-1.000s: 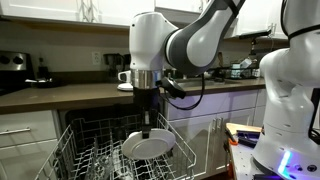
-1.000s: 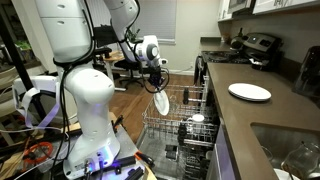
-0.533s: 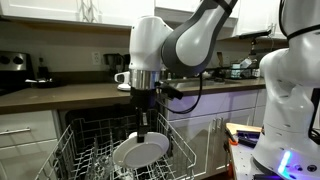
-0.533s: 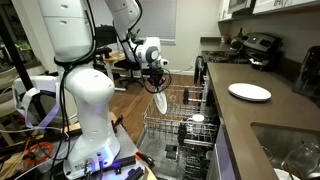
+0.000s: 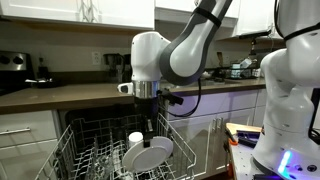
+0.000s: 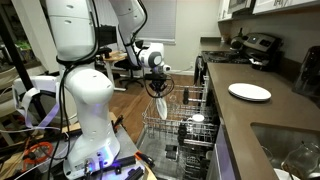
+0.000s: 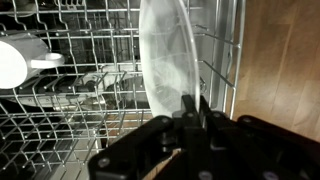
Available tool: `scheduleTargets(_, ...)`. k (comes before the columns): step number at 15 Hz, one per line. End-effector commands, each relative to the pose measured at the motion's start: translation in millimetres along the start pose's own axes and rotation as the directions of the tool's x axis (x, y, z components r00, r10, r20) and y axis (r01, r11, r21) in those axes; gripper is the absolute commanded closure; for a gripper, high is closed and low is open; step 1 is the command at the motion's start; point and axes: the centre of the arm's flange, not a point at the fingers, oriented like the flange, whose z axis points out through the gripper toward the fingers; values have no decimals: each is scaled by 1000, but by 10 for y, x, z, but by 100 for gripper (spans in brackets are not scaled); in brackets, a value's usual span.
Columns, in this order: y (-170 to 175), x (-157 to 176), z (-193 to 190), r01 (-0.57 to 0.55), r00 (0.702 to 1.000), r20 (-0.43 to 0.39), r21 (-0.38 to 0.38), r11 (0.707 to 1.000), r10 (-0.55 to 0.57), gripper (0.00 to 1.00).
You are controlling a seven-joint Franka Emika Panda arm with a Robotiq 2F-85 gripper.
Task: Put a plate from the counter in the dishwasher
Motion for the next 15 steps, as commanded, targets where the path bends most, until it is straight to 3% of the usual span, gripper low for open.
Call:
scheduleTargets(1,155,-45,15,22,999,-23,7,1000,-22,95)
scheduleTargets(15,236,18,311,15,998,-63,41,999,-13,95)
